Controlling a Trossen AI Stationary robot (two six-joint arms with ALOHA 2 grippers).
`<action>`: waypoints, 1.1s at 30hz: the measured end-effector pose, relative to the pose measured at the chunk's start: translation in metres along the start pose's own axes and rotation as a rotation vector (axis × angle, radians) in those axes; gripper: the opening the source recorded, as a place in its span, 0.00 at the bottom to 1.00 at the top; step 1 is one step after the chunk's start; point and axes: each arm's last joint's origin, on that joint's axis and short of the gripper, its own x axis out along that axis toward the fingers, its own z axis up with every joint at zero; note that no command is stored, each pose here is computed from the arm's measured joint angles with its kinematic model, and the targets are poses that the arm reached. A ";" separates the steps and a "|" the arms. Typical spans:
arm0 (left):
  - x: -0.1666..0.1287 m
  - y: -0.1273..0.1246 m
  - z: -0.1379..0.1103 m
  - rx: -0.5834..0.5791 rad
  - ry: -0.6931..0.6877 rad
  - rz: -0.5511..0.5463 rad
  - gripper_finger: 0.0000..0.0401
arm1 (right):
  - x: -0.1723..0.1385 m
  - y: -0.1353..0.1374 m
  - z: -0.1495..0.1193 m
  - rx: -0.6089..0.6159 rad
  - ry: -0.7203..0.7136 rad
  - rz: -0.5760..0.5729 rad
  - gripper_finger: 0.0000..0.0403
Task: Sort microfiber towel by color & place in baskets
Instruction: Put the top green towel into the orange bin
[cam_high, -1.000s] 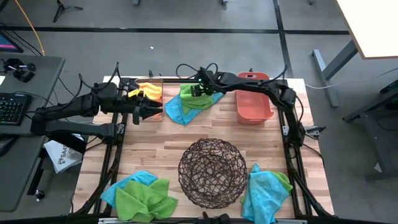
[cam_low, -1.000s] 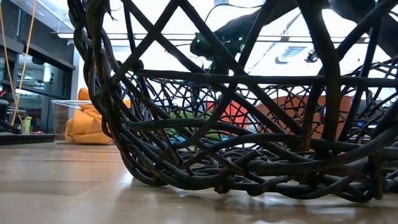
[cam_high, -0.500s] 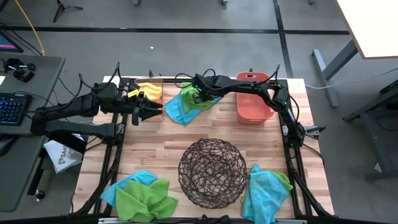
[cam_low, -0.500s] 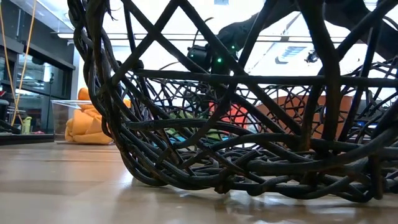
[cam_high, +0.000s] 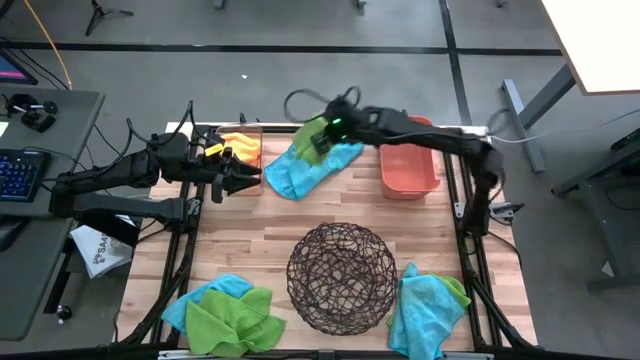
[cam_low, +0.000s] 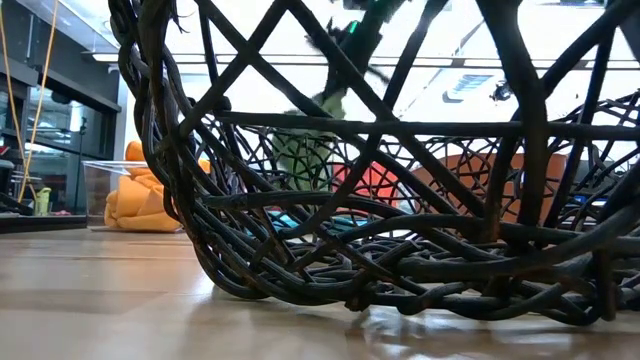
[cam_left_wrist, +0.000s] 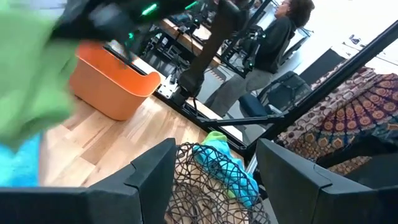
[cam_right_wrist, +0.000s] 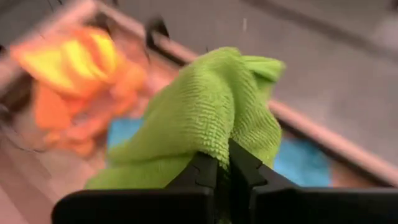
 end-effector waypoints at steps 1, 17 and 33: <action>0.000 0.000 0.000 0.000 -0.002 0.004 0.53 | -0.019 -0.003 0.006 -0.016 -0.043 -0.001 0.01; 0.000 0.002 0.002 0.008 -0.053 0.078 0.53 | -0.176 -0.109 -0.058 0.065 -0.129 -0.431 0.00; 0.000 0.003 0.003 -0.025 -0.077 0.103 0.53 | -0.092 -0.151 -0.146 0.321 0.007 -0.376 0.00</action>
